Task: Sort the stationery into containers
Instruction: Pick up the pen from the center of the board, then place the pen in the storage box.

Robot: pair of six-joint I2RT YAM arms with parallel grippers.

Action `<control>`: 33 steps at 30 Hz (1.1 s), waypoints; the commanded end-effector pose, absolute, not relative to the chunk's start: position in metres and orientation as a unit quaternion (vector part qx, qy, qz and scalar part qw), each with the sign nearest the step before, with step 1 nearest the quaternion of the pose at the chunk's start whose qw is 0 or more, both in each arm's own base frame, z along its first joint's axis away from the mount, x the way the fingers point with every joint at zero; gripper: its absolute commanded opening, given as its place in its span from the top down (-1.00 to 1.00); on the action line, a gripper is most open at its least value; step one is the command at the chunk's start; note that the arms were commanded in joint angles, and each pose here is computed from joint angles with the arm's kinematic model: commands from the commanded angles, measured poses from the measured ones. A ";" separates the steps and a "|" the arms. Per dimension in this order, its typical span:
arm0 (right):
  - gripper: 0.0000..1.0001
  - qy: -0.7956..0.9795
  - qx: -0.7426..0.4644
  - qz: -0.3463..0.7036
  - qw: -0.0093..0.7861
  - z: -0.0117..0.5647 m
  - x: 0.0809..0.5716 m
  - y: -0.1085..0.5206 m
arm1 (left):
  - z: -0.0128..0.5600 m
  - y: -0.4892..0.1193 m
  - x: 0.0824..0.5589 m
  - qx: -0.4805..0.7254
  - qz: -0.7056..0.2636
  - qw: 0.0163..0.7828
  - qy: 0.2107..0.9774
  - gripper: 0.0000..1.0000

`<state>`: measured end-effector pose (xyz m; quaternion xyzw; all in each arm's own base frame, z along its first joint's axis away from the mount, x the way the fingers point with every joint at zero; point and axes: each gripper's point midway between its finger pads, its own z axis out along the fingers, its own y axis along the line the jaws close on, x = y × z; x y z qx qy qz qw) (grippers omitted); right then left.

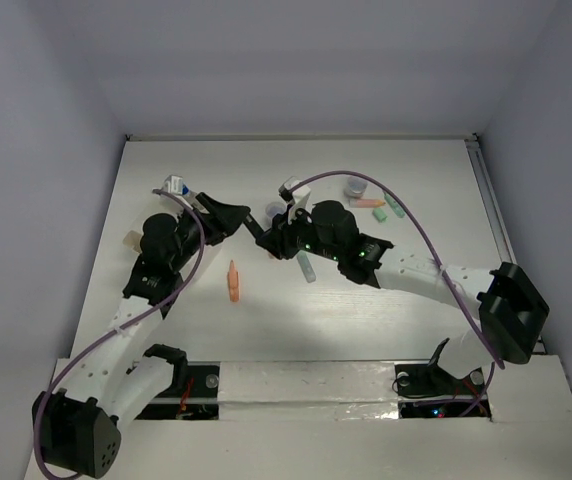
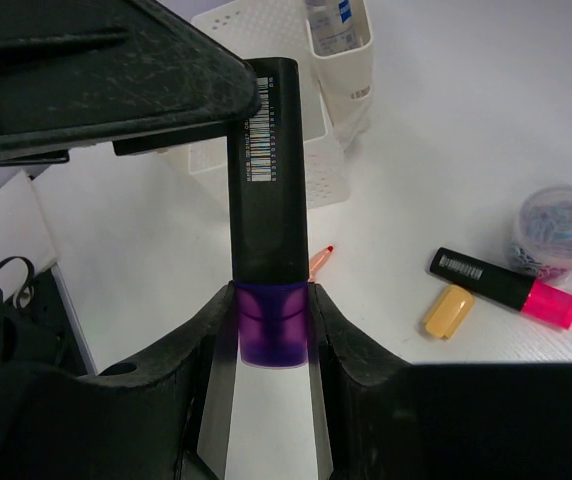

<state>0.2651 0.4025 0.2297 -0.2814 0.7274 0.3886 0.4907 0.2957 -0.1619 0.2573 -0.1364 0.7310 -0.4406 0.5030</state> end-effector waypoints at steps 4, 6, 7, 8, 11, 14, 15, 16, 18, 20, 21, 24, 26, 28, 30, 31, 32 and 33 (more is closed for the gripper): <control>0.57 0.690 -0.280 0.431 0.510 0.263 0.256 0.411 | 0.269 -0.170 0.297 -0.119 -0.474 0.512 0.707 -0.01; 0.56 0.689 -0.282 0.433 0.508 0.264 0.255 0.412 | 0.268 -0.169 0.300 -0.122 -0.469 0.515 0.707 0.13; 0.56 0.690 -0.282 0.433 0.507 0.262 0.256 0.412 | 0.267 -0.168 0.301 -0.123 -0.466 0.516 0.708 0.18; 0.56 0.691 -0.283 0.433 0.505 0.261 0.256 0.413 | 0.266 -0.167 0.301 -0.123 -0.463 0.519 0.708 0.29; 0.57 0.692 -0.284 0.435 0.501 0.260 0.255 0.414 | 0.266 -0.166 0.305 -0.123 -0.458 0.524 0.708 0.63; 0.55 0.694 -0.284 0.439 0.496 0.259 0.253 0.415 | 0.262 -0.165 0.309 -0.121 -0.448 0.527 0.712 1.00; 0.47 0.695 -0.284 0.440 0.493 0.258 0.253 0.415 | 0.263 -0.162 0.311 -0.123 -0.440 0.536 0.710 1.00; 0.39 0.697 -0.282 0.441 0.490 0.257 0.252 0.415 | 0.267 -0.160 0.311 -0.122 -0.437 0.543 0.706 1.00; -0.02 0.698 -0.278 0.444 0.488 0.259 0.250 0.413 | 0.271 -0.154 0.314 -0.131 -0.422 0.557 0.703 1.00; -0.37 0.703 -0.275 0.445 0.482 0.259 0.247 0.410 | 0.277 -0.147 0.316 -0.134 -0.403 0.569 0.704 1.00; -0.67 0.698 -0.271 0.449 0.488 0.267 0.245 0.406 | 0.287 -0.140 0.321 -0.143 -0.388 0.584 0.699 1.00; -0.99 0.688 -0.264 0.449 0.505 0.281 0.236 0.389 | 0.298 -0.116 0.325 -0.158 -0.318 0.611 0.708 1.00; -1.00 0.683 -0.261 0.451 0.511 0.286 0.230 0.379 | 0.309 -0.101 0.328 -0.173 -0.283 0.630 0.702 1.00; -1.00 0.682 -0.258 0.452 0.514 0.285 0.220 0.365 | 0.326 -0.080 0.332 -0.199 -0.235 0.651 0.694 1.00; -1.00 0.694 -0.251 0.442 0.510 0.267 0.216 0.353 | 0.335 -0.059 0.335 -0.224 -0.180 0.666 0.688 1.00; -1.00 0.695 -0.250 0.440 0.511 0.264 0.214 0.349 | 0.347 -0.052 0.337 -0.231 -0.161 0.671 0.686 1.00; -1.00 0.692 -0.244 0.440 0.517 0.267 0.212 0.343 | 0.351 -0.040 0.339 -0.243 -0.138 0.677 0.680 1.00; -0.99 0.698 -0.244 0.437 0.512 0.258 0.209 0.339 | 0.363 -0.022 0.342 -0.264 -0.099 0.690 0.667 1.00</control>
